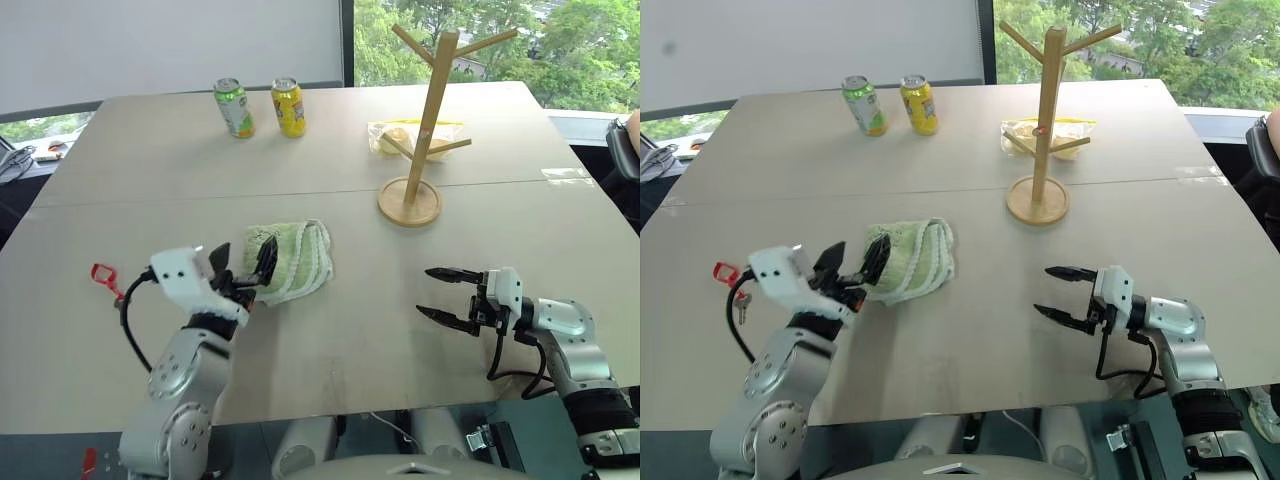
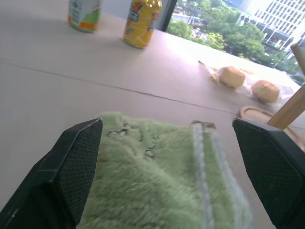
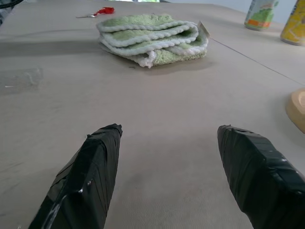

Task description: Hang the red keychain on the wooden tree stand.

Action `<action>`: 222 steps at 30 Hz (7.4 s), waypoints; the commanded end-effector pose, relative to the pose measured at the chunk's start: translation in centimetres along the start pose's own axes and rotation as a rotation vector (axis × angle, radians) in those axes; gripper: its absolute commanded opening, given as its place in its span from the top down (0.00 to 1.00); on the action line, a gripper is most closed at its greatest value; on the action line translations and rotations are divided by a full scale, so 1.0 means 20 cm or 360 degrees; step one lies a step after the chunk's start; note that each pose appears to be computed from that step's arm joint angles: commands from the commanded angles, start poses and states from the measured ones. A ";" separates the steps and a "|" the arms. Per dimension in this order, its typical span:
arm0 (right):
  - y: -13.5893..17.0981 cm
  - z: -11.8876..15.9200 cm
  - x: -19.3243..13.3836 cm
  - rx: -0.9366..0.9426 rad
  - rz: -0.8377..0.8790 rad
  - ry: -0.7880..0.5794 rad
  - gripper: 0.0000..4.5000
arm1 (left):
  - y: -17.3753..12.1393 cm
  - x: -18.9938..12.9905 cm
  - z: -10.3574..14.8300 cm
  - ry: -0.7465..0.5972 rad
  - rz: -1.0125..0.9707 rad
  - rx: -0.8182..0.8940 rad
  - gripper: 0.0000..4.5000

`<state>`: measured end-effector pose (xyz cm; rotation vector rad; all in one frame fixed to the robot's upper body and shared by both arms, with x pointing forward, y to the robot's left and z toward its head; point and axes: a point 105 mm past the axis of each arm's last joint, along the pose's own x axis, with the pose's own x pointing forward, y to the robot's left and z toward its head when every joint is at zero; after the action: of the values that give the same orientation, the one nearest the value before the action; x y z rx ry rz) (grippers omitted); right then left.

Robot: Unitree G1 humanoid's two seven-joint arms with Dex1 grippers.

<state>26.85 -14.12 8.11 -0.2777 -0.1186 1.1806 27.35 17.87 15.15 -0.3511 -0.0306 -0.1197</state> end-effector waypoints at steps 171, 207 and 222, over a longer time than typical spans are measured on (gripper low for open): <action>-0.07 0.16 0.09 0.0196 0.0227 -0.0148 0.23 | 1.10 -0.16 0.08 0.0068 0.1626 0.0168 0.01; -0.32 0.48 -0.11 0.0196 -0.0306 -0.0397 0.23 | 0.07 0.27 0.37 -0.0500 0.0234 0.0607 1.00; -0.40 0.72 -0.38 0.0064 -0.0673 -0.0250 0.23 | -0.79 0.39 0.12 -0.0639 -0.1064 0.0672 1.00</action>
<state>28.38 -21.78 22.89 -0.0893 -0.2183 0.7833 33.83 3.53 21.79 0.0603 -0.4851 -0.6647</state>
